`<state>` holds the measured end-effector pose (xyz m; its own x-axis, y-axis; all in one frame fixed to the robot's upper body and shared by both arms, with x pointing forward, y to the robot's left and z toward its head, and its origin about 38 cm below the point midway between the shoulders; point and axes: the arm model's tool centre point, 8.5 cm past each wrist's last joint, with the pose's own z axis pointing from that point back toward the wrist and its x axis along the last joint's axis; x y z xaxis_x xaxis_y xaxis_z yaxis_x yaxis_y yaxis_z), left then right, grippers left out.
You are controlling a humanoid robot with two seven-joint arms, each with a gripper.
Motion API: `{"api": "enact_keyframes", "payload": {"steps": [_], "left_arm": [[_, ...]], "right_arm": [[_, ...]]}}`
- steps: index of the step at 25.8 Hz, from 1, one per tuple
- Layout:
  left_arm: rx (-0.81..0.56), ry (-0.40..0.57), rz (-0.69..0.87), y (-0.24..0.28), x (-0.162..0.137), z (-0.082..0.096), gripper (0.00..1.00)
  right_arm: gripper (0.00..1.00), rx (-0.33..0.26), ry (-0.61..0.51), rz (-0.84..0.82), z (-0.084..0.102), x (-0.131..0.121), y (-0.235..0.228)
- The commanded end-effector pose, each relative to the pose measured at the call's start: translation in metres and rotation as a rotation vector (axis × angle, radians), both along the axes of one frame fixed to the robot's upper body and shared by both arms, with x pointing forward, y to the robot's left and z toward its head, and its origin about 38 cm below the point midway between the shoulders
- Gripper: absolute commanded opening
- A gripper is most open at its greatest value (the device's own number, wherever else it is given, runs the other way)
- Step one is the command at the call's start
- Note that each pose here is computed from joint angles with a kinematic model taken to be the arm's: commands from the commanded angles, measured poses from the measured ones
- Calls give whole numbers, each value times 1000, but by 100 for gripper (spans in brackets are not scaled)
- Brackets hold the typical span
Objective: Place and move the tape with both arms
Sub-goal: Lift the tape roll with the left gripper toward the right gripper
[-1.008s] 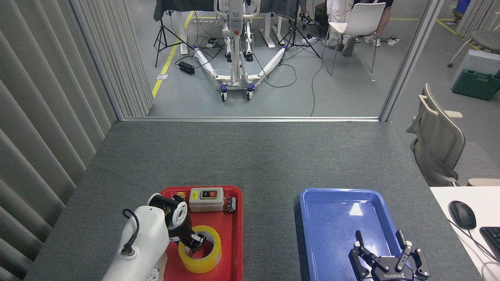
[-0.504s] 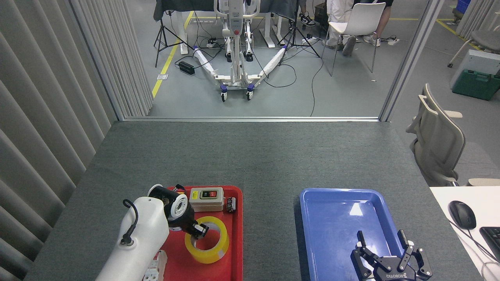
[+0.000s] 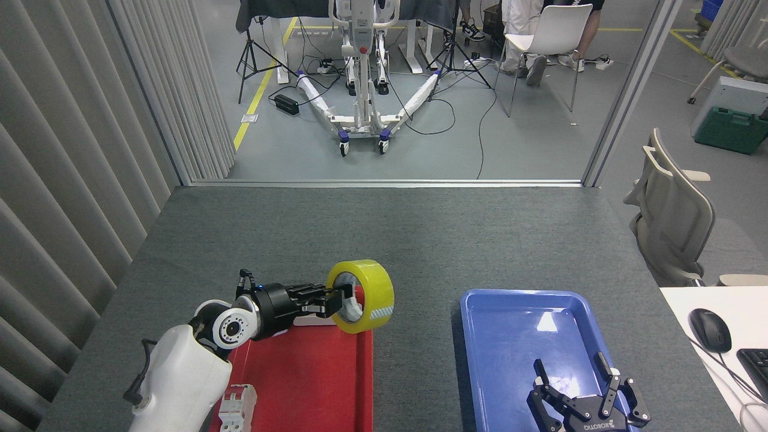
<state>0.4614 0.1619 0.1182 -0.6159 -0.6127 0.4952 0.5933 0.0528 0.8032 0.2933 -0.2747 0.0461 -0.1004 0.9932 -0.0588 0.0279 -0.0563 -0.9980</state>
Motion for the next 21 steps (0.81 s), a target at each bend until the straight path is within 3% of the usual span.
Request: {"api": "enact_keyframes", "payload": {"steps": [1, 8, 12, 16, 21], "left_arm": [[-305, -10, -221, -30, -19, -4, 0], [-408, 91, -391, -82, -43, -20, 0], [-417, 135, -410, -101, -49, -31, 0], [-415, 133, -419, -104, -50, -30, 0], [-411, 141, -424, -106, -52, -32, 0]], "right_arm": [[100, 7, -18, 45, 1, -2, 5], [100, 16, -14, 121, 0, -4, 13], [100, 33, -35, 324, 3, -16, 22], [100, 72, -120, 593, 19, -42, 16], [100, 132, -194, 571, 33, -42, 3]]}}
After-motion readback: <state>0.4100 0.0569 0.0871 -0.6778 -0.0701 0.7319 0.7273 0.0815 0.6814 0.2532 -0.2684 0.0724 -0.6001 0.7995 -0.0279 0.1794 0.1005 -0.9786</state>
